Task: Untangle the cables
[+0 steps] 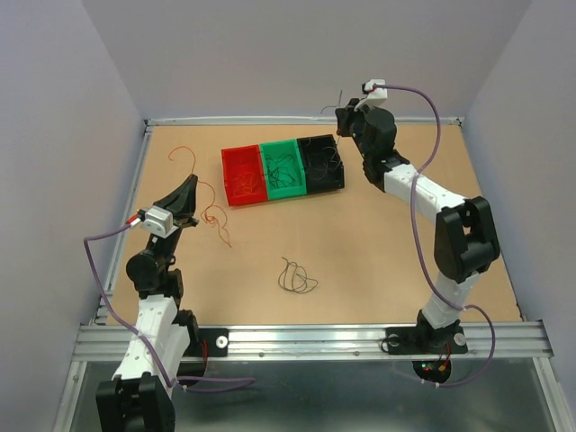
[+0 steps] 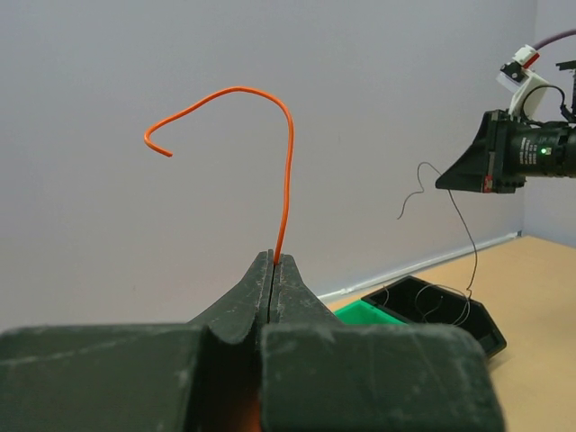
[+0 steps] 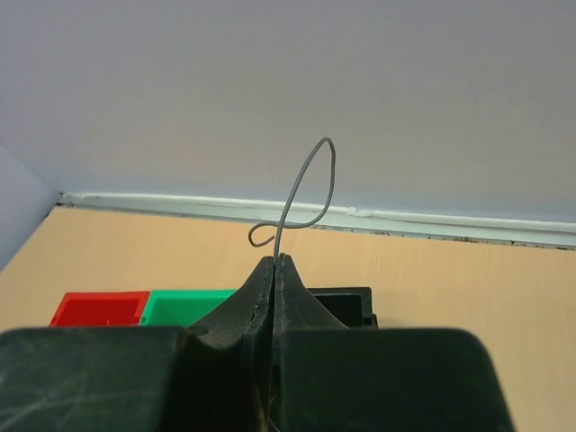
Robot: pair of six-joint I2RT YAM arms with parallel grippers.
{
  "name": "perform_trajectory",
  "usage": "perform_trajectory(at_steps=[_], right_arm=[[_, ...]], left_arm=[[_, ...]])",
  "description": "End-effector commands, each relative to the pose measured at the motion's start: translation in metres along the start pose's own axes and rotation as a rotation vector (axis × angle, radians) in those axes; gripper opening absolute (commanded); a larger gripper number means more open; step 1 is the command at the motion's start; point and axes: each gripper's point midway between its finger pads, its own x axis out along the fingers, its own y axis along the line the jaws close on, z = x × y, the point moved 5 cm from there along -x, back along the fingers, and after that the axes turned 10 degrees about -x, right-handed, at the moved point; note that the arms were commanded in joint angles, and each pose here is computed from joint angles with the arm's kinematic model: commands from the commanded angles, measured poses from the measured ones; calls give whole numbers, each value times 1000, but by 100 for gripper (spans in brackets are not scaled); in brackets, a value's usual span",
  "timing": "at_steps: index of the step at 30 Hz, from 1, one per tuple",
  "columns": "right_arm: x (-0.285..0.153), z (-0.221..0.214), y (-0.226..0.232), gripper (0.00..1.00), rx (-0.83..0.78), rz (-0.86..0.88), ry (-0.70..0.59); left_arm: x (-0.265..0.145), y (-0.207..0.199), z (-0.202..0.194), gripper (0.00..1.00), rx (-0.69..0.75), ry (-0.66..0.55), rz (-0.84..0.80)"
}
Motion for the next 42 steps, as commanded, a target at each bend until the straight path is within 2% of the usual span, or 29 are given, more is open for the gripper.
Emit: perform_trajectory(at_steps=[1, 14, 18, 19, 21, 22, 23, 42], right_arm=[[-20, 53, 6, 1, 37, 46, -164], [10, -36, 9, 1, 37, 58, 39], [27, -62, 11, 1, 17, 66, 118], [32, -80, 11, 1, 10, 65, 159], [40, -85, 13, 1, -8, 69, 189], [42, -108, 14, 1, -21, 68, 253], [48, -104, 16, 1, -28, 74, 249], [64, -221, 23, 0, -173, 28, 630]], left_arm=[[0, -5, 10, 0, 38, -51, -34], [1, -5, 6, 0, 32, -38, -46], [1, -5, 6, 0, 33, -37, -47], [1, -5, 6, 0, 34, -38, -49], [1, -6, 6, 0, 33, -37, -51], [1, -6, 6, 0, 34, -39, -52], [1, -6, 6, 0, 33, -37, -51], [1, -7, 5, 0, 36, -36, -62]])
